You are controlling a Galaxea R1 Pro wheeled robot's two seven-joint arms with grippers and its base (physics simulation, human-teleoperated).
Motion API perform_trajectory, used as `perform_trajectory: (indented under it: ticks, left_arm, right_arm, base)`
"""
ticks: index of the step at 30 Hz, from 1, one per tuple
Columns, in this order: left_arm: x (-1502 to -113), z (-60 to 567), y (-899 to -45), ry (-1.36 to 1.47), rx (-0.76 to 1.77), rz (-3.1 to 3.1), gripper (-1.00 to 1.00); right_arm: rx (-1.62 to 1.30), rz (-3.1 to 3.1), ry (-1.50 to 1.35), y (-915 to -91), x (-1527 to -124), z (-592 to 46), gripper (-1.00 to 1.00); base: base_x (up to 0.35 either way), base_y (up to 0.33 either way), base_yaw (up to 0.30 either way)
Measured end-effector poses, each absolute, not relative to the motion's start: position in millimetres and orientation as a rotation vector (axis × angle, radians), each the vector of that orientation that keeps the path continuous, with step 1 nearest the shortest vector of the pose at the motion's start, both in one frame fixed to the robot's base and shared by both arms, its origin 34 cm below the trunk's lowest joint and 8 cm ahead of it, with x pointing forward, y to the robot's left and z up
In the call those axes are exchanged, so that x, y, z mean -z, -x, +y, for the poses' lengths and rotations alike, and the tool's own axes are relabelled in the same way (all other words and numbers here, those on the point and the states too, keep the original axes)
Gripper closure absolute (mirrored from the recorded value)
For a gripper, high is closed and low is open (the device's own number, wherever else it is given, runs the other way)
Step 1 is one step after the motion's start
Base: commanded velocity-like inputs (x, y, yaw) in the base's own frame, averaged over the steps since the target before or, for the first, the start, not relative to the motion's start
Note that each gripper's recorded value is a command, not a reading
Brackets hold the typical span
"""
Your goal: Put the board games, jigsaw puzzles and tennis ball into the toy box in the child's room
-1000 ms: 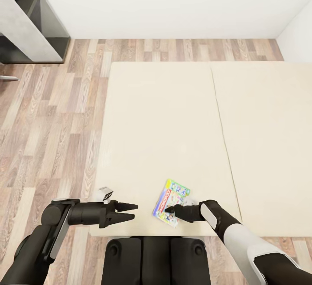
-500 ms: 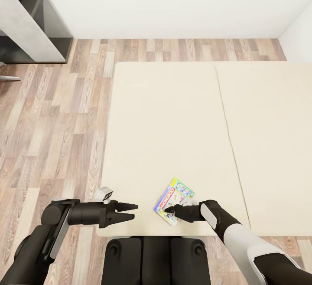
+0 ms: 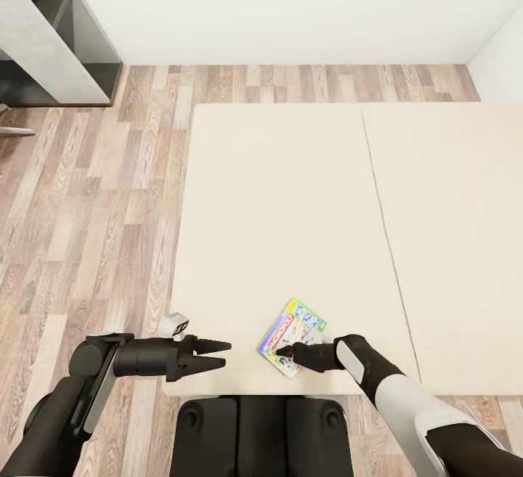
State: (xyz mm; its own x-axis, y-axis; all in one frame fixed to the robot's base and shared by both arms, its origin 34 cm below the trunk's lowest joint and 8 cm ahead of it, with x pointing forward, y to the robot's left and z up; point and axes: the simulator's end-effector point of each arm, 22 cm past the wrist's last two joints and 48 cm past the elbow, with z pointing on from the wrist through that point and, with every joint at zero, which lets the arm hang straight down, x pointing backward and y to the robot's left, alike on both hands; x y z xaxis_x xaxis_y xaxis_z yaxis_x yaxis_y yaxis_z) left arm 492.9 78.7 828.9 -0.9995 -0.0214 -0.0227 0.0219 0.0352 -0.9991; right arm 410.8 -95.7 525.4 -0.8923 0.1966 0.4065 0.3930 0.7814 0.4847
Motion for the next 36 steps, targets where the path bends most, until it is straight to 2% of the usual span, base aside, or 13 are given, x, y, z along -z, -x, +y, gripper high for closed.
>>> perform_trajectory:
  ticks: [36]
  left_arm:
    - [-826,94,-505,0.052,2.103,2.234,-1.0]
  right_arm:
    - [0.811,-2.685,0.45,-419,-521,-103,-1.0]
  base:
    - [0.0,0.0,0.0]
